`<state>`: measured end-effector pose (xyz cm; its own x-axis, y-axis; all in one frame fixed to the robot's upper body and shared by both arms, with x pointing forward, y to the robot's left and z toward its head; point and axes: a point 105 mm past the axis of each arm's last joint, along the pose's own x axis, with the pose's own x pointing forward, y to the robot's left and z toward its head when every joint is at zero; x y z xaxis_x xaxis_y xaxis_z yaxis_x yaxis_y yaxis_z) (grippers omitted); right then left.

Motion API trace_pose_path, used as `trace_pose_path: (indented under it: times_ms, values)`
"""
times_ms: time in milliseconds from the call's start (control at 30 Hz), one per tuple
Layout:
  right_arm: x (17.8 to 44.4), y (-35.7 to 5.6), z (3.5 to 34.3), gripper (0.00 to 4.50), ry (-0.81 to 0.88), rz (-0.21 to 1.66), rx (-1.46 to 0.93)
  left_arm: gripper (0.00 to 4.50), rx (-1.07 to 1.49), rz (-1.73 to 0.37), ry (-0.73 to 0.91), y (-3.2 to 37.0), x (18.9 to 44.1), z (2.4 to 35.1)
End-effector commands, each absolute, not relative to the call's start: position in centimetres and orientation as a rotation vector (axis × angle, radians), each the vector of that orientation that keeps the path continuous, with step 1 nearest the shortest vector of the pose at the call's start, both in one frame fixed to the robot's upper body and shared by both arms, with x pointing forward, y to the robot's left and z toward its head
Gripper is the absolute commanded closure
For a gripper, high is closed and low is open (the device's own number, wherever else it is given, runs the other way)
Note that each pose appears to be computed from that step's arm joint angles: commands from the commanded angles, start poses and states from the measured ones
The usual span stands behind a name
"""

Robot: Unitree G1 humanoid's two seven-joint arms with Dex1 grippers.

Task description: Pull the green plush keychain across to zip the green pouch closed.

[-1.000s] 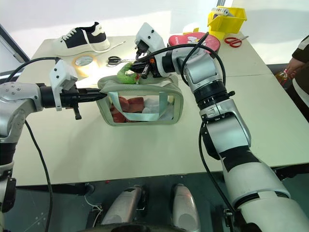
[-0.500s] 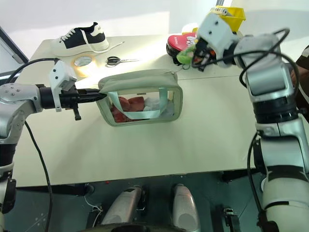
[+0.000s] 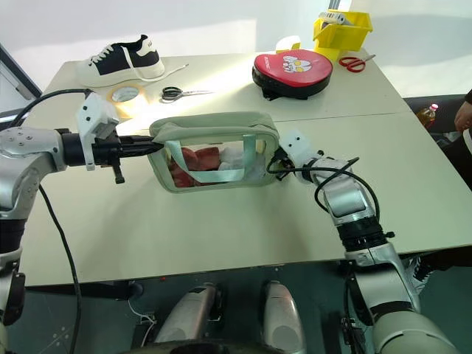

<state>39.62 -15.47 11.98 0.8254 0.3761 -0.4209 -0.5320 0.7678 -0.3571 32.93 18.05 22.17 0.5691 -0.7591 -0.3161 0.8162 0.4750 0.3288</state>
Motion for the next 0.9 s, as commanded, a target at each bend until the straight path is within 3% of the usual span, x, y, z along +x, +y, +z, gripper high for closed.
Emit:
trace_pose_path:
  times_ms: [33,167,200,300,467,500,533,667,900]
  values:
    - [39.6,-14.2,13.3,4.47,0.303,0.544,-0.434,4.50,0.502,-0.942,0.105,18.4,32.9,23.0]
    - [40.1,-15.8,17.0,4.47,0.244,0.534,-0.419,4.50,0.505,-0.939,0.101,18.4,33.0,23.1]
    - [39.9,-16.2,18.5,4.15,0.217,0.562,-0.416,4.50,0.502,-0.934,0.097,18.5,33.1,23.2]
    - [38.7,-17.4,23.7,2.91,0.143,0.666,-0.468,3.38,0.471,-0.919,0.072,19.0,33.3,24.4]
    - [35.2,-17.7,29.6,0.29,0.095,0.881,-0.554,0.80,0.415,-0.952,0.071,20.3,32.1,26.4]
    - [34.3,-17.2,30.3,0.00,0.084,0.944,-0.546,0.28,0.390,-0.944,0.060,20.7,32.0,27.1]
    - [33.4,-16.7,30.9,0.00,0.074,0.996,-0.537,0.05,0.365,-0.932,0.053,21.2,31.9,27.7]
    - [31.6,-15.5,31.5,0.00,0.071,1.105,-0.534,0.05,0.363,-0.870,0.058,22.8,31.9,28.6]
    - [31.7,-14.9,30.4,0.00,0.065,1.092,-0.507,0.05,0.365,-0.811,0.039,23.4,32.1,28.9]
